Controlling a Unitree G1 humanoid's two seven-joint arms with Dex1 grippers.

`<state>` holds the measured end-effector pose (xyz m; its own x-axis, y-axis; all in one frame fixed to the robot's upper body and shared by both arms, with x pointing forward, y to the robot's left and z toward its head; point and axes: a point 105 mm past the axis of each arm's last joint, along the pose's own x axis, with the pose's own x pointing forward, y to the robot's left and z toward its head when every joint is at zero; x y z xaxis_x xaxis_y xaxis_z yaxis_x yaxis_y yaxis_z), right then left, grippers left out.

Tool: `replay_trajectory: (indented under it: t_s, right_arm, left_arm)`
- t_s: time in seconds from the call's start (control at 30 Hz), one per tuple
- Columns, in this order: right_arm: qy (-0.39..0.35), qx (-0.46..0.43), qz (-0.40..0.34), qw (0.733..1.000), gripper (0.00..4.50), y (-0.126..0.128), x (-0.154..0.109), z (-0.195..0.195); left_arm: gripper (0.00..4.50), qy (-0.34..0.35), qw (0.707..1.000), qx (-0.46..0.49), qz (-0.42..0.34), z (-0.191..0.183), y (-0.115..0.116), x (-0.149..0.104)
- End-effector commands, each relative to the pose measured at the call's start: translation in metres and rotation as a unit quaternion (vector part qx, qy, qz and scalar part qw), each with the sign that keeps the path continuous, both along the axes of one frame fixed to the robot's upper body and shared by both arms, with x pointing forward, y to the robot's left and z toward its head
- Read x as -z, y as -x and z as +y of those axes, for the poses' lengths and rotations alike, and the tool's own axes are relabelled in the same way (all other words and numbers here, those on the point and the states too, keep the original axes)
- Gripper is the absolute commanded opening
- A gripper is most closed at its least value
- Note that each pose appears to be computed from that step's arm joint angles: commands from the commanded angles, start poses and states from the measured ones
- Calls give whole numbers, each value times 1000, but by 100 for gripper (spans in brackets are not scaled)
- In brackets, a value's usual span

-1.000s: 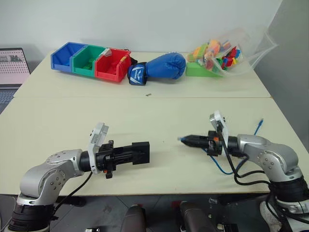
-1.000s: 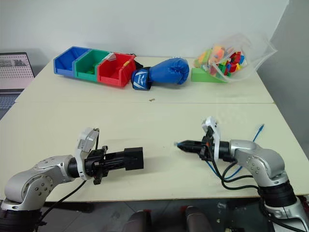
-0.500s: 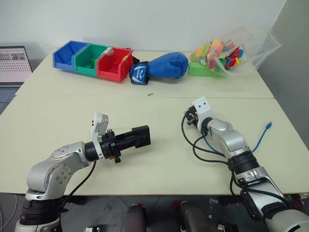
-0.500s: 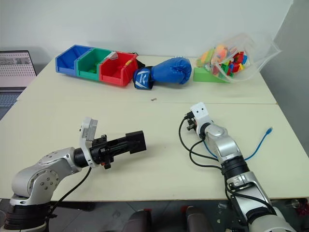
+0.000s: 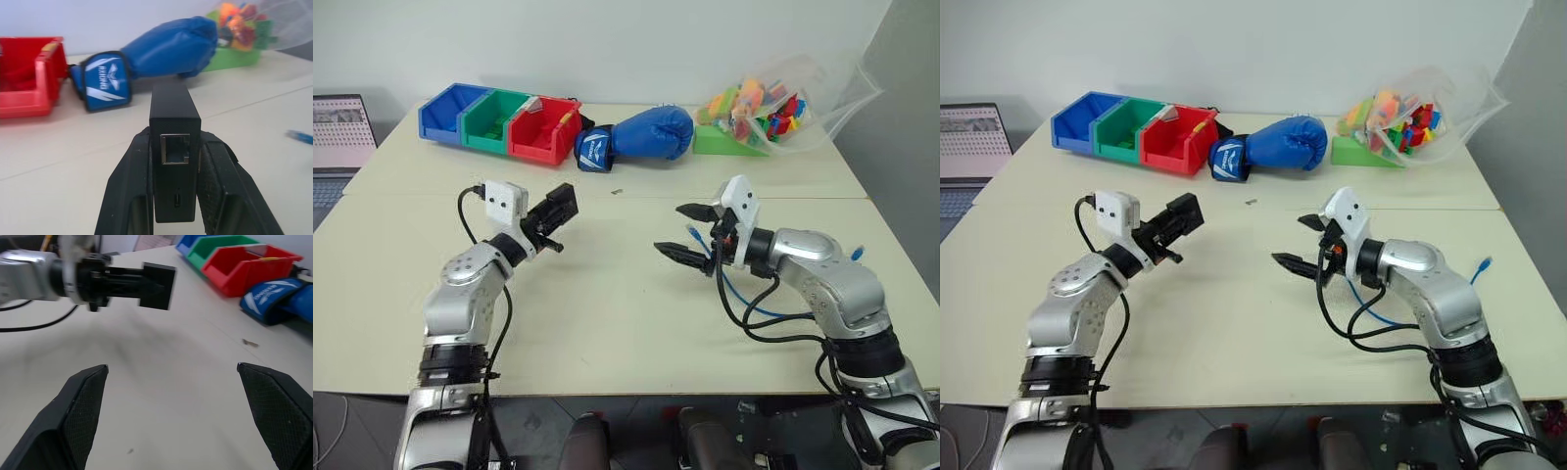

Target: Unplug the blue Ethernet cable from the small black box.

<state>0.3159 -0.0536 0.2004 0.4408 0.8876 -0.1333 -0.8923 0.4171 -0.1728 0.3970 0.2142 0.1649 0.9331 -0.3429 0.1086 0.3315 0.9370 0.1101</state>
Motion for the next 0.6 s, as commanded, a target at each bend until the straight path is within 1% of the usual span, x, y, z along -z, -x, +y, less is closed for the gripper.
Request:
replay_trajectory:
  t_s: [0.03,0.1,0.17,0.23,0.3,0.37,0.5,0.6]
  right_arm:
    - [7,-15,-37,999,442,4,-23,12]
    - [9,-15,-38,999,442,4,-24,13]
    - [12,-17,-38,999,442,4,-24,14]
    - [13,-21,-36,999,445,5,-24,16]
    - [14,-22,-35,999,445,6,-23,16]
    - [15,-22,-35,999,445,6,-23,16]
    - [17,-20,-34,999,445,7,-21,16]
    - [18,-17,-27,999,445,10,-17,15]
  left_arm:
    - [78,-22,998,-58,-27,14,-14,11]
    - [78,-1,997,-70,-12,17,-17,23]
    - [78,3,997,-78,-4,20,-19,33]
    - [148,16,997,-80,11,21,-19,43]
    - [170,19,997,-73,17,21,-17,50]
    - [216,21,997,-65,20,20,-15,54]
    - [294,19,998,-54,24,19,-9,57]
    - [353,2,997,-61,46,25,5,62]
